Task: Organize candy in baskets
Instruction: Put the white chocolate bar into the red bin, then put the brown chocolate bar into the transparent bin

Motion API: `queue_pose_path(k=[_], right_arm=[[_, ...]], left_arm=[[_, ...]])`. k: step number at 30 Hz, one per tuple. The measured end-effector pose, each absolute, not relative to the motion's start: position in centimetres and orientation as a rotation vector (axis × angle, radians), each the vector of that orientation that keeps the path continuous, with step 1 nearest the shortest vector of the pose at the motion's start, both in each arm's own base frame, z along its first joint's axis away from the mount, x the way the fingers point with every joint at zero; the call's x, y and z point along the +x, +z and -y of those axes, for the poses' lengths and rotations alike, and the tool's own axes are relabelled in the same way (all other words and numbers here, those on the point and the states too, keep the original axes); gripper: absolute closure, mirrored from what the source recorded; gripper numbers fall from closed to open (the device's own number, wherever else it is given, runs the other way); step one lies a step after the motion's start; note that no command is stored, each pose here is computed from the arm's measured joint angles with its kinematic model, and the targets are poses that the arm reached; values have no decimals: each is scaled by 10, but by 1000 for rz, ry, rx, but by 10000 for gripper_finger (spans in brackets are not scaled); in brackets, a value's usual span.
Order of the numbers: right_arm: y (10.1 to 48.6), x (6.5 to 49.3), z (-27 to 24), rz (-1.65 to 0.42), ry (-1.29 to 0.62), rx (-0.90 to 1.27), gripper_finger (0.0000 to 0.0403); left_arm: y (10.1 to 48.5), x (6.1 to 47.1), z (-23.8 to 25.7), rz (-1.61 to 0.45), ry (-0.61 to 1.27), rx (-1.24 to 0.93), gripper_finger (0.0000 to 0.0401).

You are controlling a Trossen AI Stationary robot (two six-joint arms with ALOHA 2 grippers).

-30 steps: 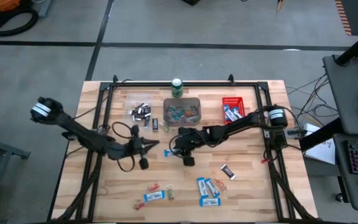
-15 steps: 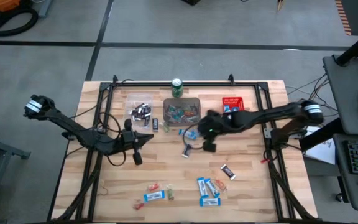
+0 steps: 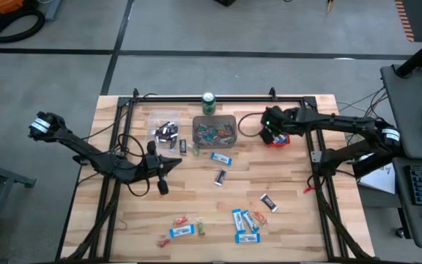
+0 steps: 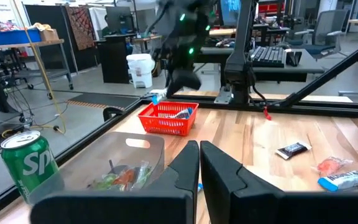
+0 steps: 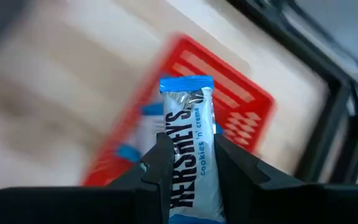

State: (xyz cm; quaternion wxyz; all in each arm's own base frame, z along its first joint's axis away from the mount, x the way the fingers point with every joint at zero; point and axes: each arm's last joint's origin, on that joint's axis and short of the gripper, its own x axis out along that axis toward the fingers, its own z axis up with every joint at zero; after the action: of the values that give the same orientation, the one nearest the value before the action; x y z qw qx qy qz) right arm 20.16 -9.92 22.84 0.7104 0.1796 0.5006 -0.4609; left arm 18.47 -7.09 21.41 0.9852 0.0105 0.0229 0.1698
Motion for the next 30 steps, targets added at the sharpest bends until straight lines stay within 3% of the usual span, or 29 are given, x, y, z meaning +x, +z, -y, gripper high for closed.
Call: queue_pose_path(k=[7, 19, 30], right_arm=[[196, 185, 126, -1043, -1134, 483, 294], [197, 189, 127, -988, -1118, 476, 211], [211, 221, 92, -928, -799, 517, 209]], left_arm=[[211, 186, 71, -61, 357, 33, 401], [204, 190, 73, -86, 359, 37, 401], [195, 194, 75, -123, 361, 42, 401]])
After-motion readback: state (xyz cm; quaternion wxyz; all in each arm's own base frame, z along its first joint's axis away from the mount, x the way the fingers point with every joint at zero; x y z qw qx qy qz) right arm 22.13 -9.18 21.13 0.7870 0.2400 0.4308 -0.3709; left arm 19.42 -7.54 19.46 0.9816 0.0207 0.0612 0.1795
